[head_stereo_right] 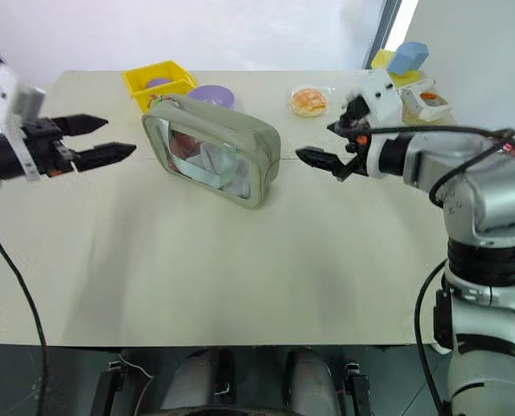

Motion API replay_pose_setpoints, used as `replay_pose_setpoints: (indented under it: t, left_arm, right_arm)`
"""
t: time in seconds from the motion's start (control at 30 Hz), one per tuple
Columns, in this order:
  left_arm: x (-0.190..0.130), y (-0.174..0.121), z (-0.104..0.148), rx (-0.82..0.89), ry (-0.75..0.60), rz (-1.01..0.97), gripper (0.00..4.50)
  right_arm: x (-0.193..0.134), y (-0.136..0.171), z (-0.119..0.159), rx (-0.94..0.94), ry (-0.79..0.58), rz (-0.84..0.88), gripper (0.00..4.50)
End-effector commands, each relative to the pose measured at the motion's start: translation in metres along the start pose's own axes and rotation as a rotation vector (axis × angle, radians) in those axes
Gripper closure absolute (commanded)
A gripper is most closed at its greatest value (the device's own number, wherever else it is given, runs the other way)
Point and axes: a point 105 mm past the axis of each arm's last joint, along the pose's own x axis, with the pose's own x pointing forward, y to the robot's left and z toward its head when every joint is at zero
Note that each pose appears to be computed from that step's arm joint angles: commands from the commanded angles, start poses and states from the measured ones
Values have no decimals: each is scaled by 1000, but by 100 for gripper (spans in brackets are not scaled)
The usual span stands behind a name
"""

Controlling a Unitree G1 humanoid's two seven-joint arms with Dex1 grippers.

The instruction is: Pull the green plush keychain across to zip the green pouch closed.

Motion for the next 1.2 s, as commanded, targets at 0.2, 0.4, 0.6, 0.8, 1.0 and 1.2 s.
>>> replay_pose_setpoints:
  t: [0.2, 0.4, 0.6, 0.8, 1.0, 1.2]
  left_arm:
    - [-11, 24, 13, 80, -18, 25, 3]
    - [-16, 35, 13, 81, -31, 72, 3]
    - [-19, 33, 8, 36, -45, 96, 3]
    - [-17, 18, -28, 30, 17, 138, 3]
    - [-12, 16, -40, 9, -30, 256, 3]
    - [-12, 7, -38, 9, -50, 279, 0]
  right_arm:
    - [3, 17, 18, -66, -31, 99, 0]
    - [12, 21, 25, -98, -46, 118, 0]
    - [58, 35, 56, -185, -132, 111, 0]
    - [121, 61, 57, -310, -136, 124, 0]
    - [165, 87, 48, -343, -112, 187, 0]
    - [180, 80, 26, -452, -30, 178, 53]
